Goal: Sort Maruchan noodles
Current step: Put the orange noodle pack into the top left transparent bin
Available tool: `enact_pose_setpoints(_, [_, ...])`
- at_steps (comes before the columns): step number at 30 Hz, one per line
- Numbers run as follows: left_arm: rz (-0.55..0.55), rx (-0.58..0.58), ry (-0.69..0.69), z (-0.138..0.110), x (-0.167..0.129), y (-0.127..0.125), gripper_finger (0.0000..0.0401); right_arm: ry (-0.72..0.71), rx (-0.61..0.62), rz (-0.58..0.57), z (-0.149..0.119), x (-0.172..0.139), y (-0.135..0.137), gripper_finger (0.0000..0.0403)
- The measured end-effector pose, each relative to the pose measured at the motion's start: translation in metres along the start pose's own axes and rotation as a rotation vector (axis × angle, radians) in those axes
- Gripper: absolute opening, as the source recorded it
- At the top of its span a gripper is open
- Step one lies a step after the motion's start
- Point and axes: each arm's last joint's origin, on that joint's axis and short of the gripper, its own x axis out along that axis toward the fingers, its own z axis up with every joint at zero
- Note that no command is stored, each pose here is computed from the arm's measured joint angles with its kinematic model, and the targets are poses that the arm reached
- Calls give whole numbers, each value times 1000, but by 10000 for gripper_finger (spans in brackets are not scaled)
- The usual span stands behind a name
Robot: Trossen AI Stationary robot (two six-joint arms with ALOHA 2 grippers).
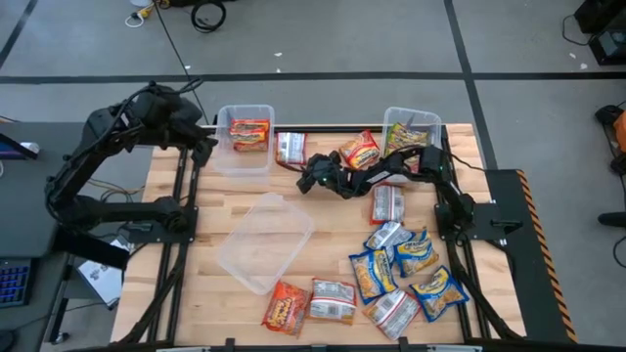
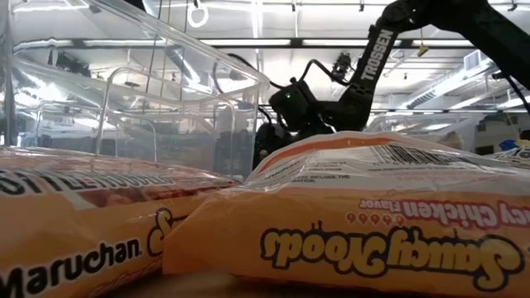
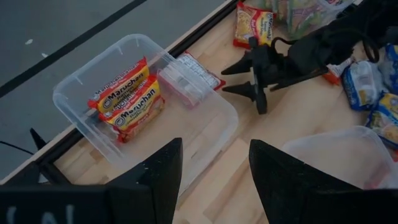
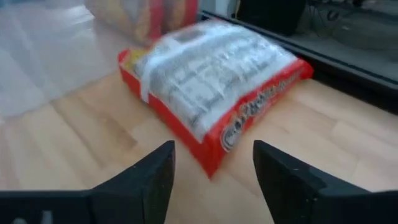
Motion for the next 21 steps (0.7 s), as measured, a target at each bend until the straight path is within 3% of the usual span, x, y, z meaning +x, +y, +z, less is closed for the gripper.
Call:
enact_pose_setpoints(4, [7,9,-12,1,0,-4,189,43,60,32,-9,-1,6,180])
enact_pose_setpoints(8, [-2,18,-29,2,0,-8,189,-6,73,-4,-19,4,10,158])
enact_pose_setpoints(21, [-35,-1,-26,0,-1,-17,189,-99,98,-56,-24,21,23,158])
